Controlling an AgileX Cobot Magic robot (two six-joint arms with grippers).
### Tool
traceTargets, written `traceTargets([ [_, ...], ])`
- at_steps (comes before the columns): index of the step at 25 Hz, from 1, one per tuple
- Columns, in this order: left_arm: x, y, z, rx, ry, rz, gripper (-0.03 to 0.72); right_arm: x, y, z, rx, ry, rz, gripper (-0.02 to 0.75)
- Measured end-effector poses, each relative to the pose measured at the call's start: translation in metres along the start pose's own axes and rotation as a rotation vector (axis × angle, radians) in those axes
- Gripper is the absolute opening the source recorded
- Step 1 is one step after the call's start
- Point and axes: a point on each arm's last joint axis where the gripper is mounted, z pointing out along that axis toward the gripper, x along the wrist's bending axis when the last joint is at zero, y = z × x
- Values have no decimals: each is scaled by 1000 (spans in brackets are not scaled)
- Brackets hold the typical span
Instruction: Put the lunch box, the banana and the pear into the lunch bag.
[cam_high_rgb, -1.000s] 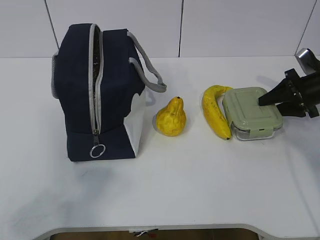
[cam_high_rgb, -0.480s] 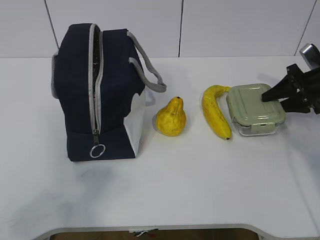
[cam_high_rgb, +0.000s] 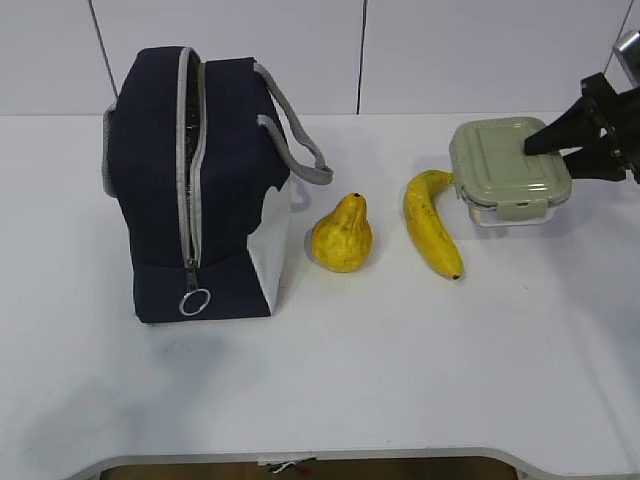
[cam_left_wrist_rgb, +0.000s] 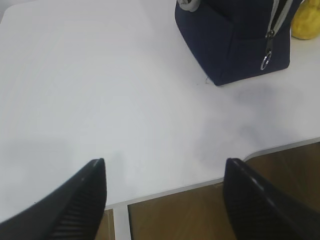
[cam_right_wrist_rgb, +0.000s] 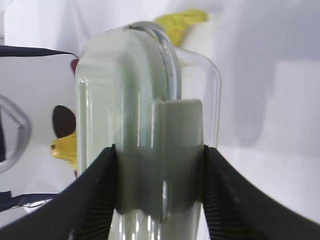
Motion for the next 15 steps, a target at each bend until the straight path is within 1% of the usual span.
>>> traceTargets([
  [7,0,0,0,0,0,0,555,50,-2,-1,-2,38,-94,384],
  [10,0,0,0,0,-2,-1,555,71,-5,0,-2,68,-123,384],
  [15,-4,1,0,-6,-40,-20,533,103,-10,-4,-17,119,-169,384],
])
